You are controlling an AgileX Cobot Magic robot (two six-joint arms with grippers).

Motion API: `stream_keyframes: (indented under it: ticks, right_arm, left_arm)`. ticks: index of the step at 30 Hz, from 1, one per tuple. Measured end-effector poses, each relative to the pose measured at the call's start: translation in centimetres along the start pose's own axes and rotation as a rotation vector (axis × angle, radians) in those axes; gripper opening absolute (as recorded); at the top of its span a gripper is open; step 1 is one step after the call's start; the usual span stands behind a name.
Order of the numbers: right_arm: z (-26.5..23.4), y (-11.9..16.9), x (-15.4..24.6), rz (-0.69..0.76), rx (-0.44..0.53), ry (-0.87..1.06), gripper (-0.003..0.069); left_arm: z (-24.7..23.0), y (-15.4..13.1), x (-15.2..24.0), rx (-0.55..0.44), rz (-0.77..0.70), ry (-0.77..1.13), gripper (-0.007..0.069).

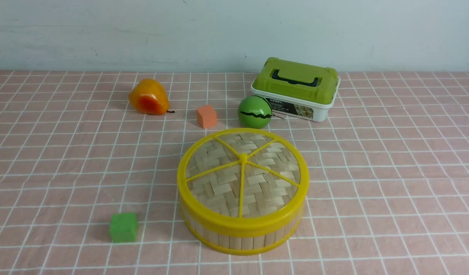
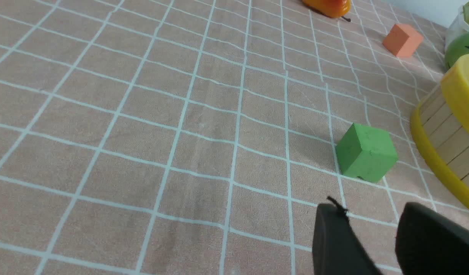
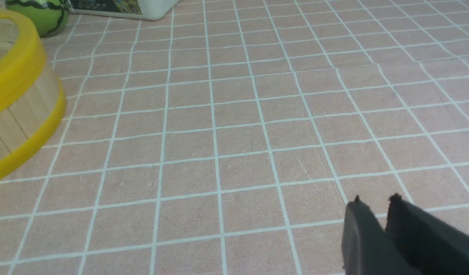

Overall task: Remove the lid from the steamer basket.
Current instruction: Use the right arm to lift the lid of the steamer

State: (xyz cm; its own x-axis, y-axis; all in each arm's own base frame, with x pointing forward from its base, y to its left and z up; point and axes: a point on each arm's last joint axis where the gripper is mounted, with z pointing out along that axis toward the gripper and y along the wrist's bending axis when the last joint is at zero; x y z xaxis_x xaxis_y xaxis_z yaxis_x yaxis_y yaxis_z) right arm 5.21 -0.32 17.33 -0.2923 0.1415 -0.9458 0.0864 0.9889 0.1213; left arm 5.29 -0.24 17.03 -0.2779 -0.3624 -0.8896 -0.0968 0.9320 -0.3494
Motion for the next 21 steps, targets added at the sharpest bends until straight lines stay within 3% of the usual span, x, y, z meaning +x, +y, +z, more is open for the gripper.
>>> stream_keyframes:
  ticks: [21]
  right_arm:
    - [0.00,0.00,0.00,0.000,0.000,0.000,0.0099]
  left_arm:
    - [0.00,0.00,0.00,0.000,0.000,0.000,0.0239]
